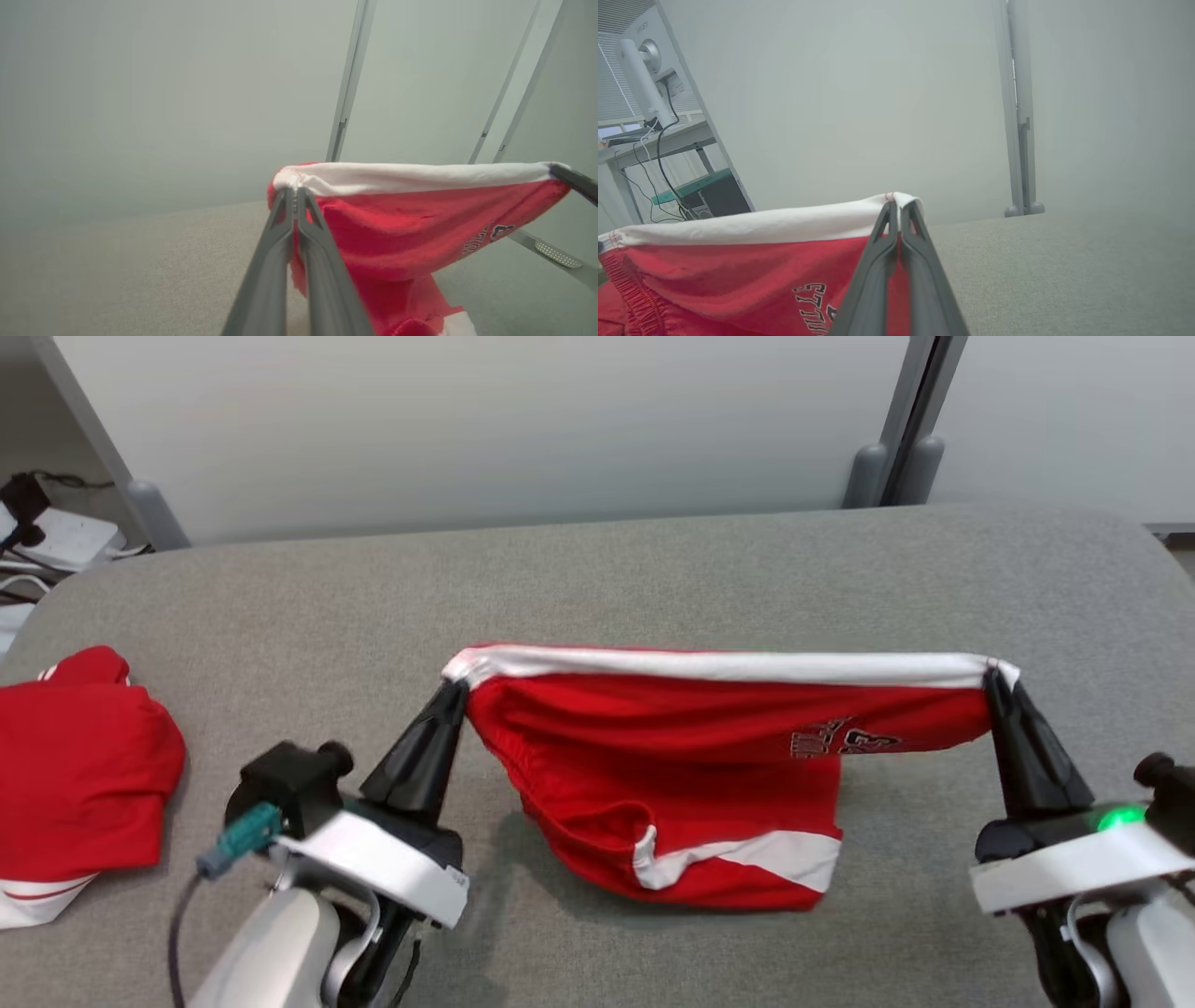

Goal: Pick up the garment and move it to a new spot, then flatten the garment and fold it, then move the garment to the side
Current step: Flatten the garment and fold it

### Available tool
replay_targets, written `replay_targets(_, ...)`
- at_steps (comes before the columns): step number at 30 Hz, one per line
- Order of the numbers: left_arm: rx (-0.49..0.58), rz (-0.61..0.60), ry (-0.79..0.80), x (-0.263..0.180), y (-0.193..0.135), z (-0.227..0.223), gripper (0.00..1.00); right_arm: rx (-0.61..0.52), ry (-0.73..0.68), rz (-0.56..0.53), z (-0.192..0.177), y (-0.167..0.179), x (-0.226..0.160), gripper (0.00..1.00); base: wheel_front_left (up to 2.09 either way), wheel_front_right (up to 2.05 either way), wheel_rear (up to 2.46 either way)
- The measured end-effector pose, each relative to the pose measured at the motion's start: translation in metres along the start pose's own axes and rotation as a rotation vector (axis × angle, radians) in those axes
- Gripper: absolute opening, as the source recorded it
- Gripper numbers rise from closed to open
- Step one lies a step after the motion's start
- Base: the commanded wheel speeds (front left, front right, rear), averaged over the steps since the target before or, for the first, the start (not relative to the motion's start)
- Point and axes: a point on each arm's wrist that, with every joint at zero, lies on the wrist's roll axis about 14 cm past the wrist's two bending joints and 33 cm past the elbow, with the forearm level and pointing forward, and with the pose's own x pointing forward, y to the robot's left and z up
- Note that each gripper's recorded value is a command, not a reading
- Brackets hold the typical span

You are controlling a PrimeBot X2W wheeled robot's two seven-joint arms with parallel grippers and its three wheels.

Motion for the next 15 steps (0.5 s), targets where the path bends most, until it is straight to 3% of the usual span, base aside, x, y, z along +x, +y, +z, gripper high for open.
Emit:
replay_targets(9,-0.100,-0.452,-0.126,-0.003,-0.094,0.125,0.00,-0.155,-0.251,0.068,0.107,-0.001,0.005,0.00,0.00,0.00,0.00)
replay_targets(15,-0.207,-0.646,-0.208,-0.031,-0.130,0.193,0.00,-0.226,-0.447,0.090,0.182,-0.001,-0.015,0.00,0.00,0.00,0.00)
